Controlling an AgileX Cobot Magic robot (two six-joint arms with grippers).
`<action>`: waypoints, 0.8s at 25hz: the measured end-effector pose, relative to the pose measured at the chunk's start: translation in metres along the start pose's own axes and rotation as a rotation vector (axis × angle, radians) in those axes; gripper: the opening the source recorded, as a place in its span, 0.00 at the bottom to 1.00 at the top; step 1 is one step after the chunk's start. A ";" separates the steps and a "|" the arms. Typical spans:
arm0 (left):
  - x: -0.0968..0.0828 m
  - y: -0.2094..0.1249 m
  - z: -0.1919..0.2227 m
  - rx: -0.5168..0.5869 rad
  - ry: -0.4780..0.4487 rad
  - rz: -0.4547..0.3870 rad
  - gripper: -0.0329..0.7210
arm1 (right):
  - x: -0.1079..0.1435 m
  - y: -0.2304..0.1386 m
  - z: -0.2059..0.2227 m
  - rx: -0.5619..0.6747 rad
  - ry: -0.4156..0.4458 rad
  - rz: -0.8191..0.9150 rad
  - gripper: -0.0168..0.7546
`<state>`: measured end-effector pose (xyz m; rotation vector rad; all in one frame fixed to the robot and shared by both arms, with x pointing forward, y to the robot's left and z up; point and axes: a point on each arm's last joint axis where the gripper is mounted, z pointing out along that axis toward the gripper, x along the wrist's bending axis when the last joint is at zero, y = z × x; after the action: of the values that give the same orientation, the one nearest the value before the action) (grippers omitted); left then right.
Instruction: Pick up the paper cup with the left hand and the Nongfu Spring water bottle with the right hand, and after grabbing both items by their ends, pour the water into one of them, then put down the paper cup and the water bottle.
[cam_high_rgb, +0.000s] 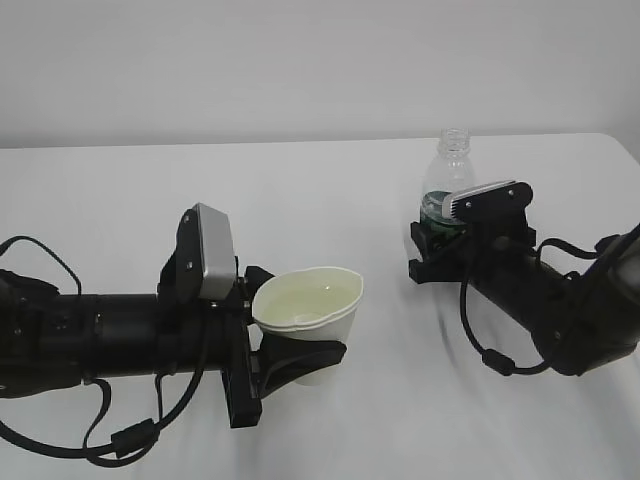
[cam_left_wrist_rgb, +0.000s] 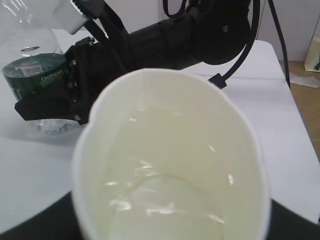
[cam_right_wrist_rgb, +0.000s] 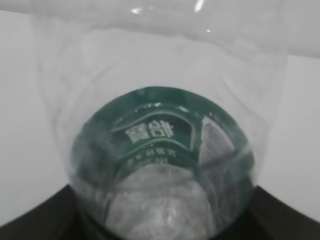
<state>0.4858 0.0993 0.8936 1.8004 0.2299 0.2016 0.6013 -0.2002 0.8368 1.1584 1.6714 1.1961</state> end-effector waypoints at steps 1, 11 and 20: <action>0.000 0.000 0.000 0.000 0.000 0.000 0.59 | 0.000 -0.001 0.000 0.000 -0.002 0.006 0.60; 0.000 0.000 0.000 0.000 0.000 0.000 0.59 | 0.000 -0.002 0.000 -0.005 -0.002 0.042 0.60; 0.000 0.000 0.000 0.000 0.000 0.000 0.59 | 0.000 -0.002 0.000 -0.006 -0.002 0.046 0.69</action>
<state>0.4858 0.0993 0.8936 1.8004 0.2299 0.2016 0.6013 -0.2004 0.8353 1.2002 1.6466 1.2274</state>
